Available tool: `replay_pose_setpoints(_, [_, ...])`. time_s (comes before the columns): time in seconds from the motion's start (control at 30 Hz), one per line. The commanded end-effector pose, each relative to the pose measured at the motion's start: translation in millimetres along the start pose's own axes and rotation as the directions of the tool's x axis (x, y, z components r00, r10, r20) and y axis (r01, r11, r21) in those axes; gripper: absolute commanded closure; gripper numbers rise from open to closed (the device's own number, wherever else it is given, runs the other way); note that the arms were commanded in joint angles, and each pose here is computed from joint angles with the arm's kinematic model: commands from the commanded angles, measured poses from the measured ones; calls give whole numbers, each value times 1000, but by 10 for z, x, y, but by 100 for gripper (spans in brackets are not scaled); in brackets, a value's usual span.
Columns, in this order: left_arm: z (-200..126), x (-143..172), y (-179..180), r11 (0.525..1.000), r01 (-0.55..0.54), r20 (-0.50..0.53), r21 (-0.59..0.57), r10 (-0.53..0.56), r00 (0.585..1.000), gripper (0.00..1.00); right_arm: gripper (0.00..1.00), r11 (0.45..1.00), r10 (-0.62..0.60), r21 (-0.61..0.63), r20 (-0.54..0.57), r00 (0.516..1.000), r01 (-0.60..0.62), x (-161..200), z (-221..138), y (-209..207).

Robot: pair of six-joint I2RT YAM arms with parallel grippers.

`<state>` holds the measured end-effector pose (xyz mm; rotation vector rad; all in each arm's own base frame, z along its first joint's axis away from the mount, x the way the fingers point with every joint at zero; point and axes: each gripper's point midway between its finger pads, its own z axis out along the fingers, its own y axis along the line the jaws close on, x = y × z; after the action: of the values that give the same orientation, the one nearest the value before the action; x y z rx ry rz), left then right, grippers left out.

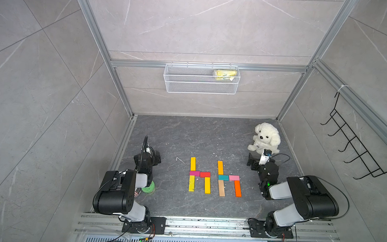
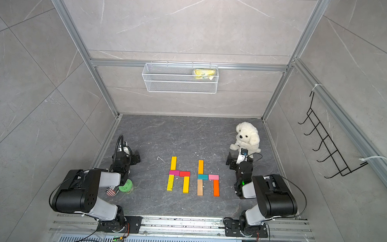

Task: Assemble the letter h with building blocks
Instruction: Reset both arms

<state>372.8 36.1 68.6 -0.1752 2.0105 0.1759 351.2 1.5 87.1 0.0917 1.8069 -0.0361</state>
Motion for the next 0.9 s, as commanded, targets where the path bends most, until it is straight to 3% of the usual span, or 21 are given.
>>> replay_pose_setpoints(0.0, [-9,-202,-4,1000,-3,74,7,3,997,0,0,1000,-1,-31,126,992,5,-241,-62,56])
replay_pose_setpoints(0.87, [-6,-210,-8,1000,-3,75,9,3,997,0,0,1000,-1,-24,127,992,4,-235,-84,45])
